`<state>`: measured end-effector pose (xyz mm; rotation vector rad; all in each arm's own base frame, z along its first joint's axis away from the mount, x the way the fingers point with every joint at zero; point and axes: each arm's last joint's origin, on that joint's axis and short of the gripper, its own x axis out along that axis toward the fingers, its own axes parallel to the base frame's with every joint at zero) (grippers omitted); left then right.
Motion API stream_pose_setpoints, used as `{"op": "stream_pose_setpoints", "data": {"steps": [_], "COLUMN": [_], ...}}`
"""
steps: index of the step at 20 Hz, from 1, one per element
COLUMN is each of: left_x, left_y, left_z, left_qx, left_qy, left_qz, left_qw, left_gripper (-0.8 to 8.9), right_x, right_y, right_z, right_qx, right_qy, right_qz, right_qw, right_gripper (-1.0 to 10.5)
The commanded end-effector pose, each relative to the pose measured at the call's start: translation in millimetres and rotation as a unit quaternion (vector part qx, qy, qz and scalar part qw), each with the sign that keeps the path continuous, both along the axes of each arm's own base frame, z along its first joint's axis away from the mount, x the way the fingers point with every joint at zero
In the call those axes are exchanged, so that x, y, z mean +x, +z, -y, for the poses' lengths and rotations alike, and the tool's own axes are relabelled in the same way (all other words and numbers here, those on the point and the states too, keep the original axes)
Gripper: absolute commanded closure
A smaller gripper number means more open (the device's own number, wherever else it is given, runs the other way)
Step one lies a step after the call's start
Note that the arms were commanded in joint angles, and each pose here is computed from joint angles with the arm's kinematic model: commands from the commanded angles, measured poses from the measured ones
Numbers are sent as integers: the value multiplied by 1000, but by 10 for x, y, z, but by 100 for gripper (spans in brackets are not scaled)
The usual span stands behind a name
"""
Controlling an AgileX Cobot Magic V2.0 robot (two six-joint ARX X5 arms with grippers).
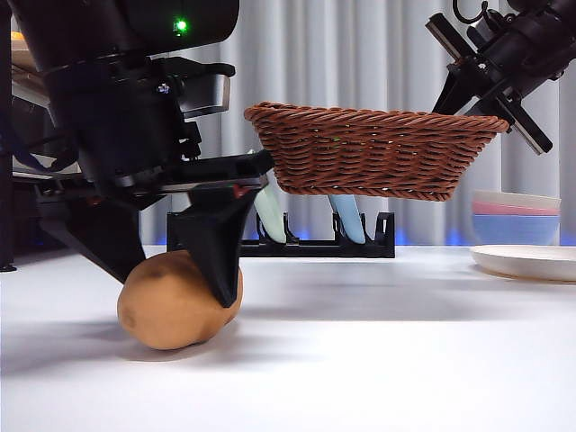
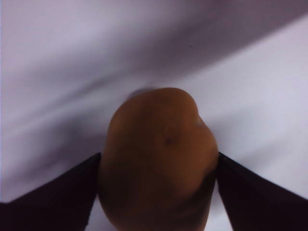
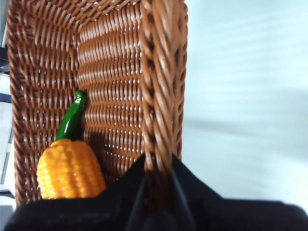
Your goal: Pick up the basket,pick up the corn from the table,pick up the potato from the table,pick up the cucumber from the table,put all items into the basket
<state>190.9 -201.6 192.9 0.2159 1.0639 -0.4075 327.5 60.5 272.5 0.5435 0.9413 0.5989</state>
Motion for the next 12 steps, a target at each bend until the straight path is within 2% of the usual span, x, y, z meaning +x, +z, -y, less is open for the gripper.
{"op": "stream_pose_setpoints", "data": {"steps": [1,4,6,10,12], "left_x": [-42,-157,-273,-582,-699], "left_y": [5,183,373,881,1155], "left_z": [-58,-172,-270,-524,-635], "left_qx": [27,33,15,-62,-108], "left_qy": [-20,-22,-27,-44,-46], "left_qz": [-9,-3,7,14,51], "left_qw": [999,999,1000,997,992], "left_gripper": [822,822,822,821,821], "right_x": [19,18,18,16,13], "right_y": [-11,-12,-12,-12,-12], "right_z": [-8,-7,-7,-18,-38], "right_qx": [5,1,0,0,0], "right_qy": [5,8,8,10,12], "right_qz": [4,8,8,8,9], "right_qw": [1000,1000,1000,1000,1000], "right_gripper": [962,962,962,963,963]}}
